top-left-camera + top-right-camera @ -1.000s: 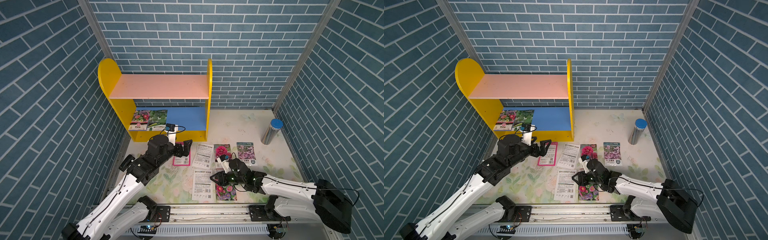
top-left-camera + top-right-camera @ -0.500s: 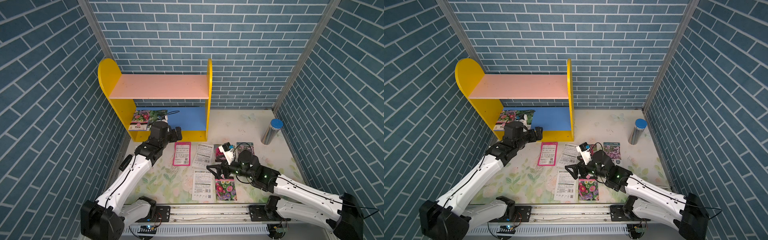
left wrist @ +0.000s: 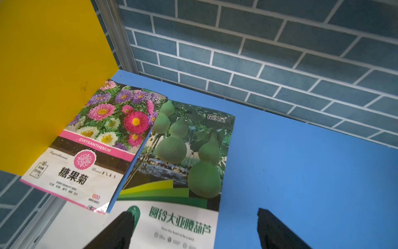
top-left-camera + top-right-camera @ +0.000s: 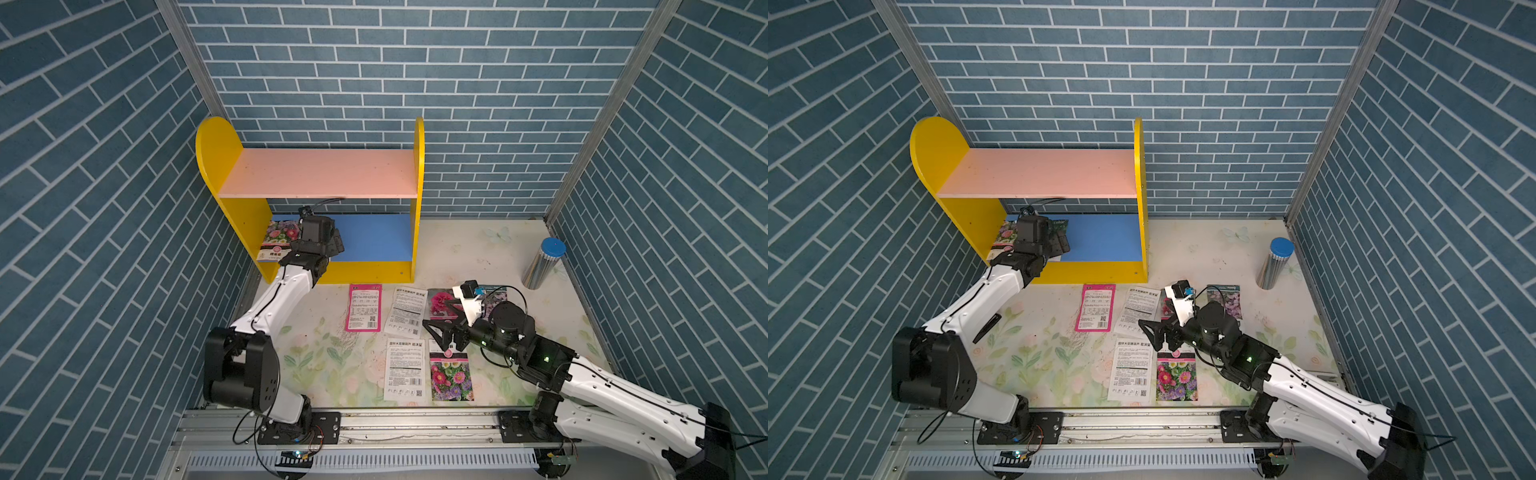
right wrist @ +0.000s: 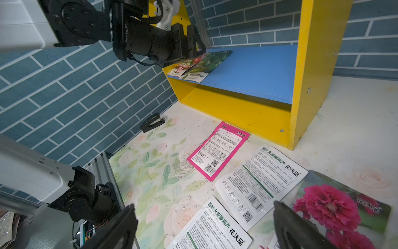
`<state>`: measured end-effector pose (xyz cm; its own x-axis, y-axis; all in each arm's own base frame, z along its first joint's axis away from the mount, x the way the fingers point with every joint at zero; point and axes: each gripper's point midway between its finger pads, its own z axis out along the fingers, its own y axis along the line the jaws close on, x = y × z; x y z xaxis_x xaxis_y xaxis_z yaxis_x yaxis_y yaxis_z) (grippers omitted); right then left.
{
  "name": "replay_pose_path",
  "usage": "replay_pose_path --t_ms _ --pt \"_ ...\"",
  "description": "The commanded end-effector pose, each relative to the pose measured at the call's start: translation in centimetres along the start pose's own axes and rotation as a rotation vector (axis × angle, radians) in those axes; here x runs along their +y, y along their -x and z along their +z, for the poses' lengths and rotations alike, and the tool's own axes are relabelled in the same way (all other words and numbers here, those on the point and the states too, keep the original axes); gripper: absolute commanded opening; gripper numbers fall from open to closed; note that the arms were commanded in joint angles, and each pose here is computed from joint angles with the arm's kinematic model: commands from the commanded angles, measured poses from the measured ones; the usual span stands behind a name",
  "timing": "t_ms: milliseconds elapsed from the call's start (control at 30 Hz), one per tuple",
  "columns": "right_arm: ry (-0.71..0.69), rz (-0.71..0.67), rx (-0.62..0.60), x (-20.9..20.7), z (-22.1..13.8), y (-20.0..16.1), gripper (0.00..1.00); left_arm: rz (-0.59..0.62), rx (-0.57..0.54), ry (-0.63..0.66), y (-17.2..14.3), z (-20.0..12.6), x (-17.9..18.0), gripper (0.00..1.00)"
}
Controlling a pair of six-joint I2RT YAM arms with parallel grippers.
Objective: Take the seed bag off the shelf
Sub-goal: Move the seed packet to the shelf.
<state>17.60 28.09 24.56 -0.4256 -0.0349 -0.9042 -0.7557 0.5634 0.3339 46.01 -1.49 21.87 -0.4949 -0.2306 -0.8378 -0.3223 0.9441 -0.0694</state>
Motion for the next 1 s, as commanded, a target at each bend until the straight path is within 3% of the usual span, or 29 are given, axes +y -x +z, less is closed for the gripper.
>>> replay_pose_path --t_ms 0,200,400,967 --pt "-0.049 -0.018 0.007 -1.0 -0.4 -0.8 1.00 0.014 -0.005 0.059 0.5 1.7 0.9 0.92" --pt "-0.067 -0.010 0.006 -1.5 -0.5 -1.2 0.99 0.007 0.060 0.071 -1.5 4.1 1.0 0.89" --pt "-0.074 -0.010 0.022 -1.6 -0.1 -1.5 1.00 -0.069 0.115 -0.014 -3.4 4.9 -0.5 0.86" --pt "-0.086 -0.003 0.023 -1.9 -0.5 -1.8 0.99 -0.154 0.186 -0.137 -6.4 2.4 -4.6 0.85"
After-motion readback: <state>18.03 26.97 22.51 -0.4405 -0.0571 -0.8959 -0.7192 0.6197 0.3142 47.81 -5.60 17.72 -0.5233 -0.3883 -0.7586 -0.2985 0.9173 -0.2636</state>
